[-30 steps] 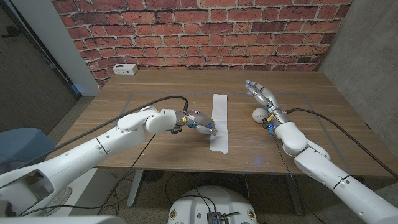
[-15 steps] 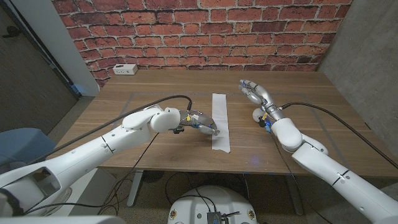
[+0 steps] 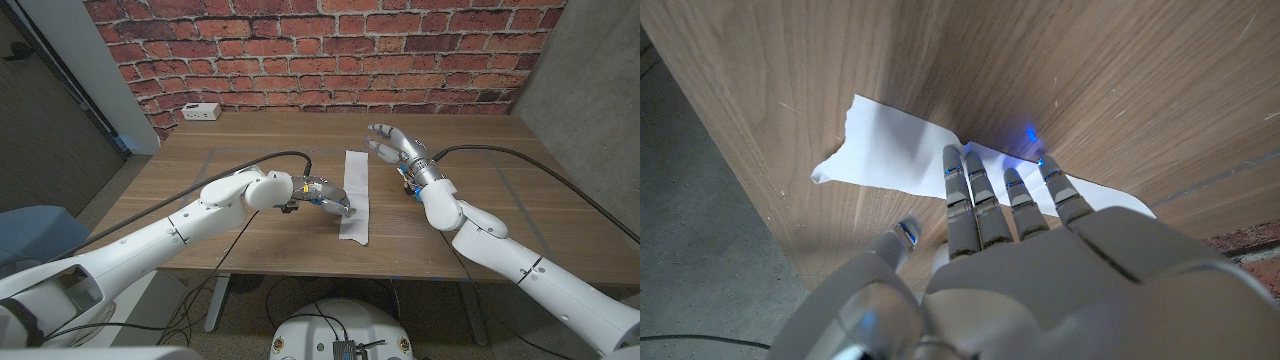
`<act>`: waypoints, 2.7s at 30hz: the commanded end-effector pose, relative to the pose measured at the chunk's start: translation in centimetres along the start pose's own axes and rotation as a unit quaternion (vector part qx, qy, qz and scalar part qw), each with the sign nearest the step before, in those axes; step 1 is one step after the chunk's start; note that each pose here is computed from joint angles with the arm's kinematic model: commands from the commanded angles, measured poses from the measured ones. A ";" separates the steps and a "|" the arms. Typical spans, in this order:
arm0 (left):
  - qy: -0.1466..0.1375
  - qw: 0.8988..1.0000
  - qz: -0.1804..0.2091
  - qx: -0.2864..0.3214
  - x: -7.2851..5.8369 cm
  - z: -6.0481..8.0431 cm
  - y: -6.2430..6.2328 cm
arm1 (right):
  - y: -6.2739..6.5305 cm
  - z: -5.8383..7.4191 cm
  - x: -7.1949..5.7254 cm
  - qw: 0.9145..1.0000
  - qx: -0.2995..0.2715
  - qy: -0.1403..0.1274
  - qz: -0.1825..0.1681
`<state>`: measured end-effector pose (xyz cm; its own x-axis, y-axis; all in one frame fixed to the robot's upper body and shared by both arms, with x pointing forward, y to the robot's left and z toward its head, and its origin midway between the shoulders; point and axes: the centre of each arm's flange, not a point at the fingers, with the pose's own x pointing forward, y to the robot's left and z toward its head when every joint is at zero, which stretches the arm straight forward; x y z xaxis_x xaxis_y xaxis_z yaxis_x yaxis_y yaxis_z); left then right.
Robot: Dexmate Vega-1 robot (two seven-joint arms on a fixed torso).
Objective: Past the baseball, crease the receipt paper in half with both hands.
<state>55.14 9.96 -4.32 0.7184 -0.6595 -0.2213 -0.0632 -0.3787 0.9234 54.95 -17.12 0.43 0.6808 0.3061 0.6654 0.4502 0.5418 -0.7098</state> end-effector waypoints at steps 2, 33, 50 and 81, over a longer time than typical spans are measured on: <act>-0.015 1.000 -0.019 -0.002 0.5 -0.1 -0.8 | 0.7 1.0 3.1 0.988 -0.153 -0.010 -0.015; -0.018 0.999 -0.039 -0.028 1.2 -0.9 -1.1 | 4.5 -3.4 8.7 0.944 -0.320 0.034 0.069; -0.018 0.997 -0.050 -0.047 1.9 -0.8 -1.4 | 5.3 -7.9 9.2 0.919 -0.363 0.097 0.122; -0.017 0.997 -0.052 -0.053 2.1 -1.0 -1.6 | 6.2 -8.7 9.8 0.909 -0.358 0.115 0.178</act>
<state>57.35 9.79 -4.81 0.7011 -0.6579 -0.2751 0.0498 -0.3397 0.9392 69.04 -17.65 0.65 0.9070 0.1278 0.4012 0.4210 -0.2962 -0.8573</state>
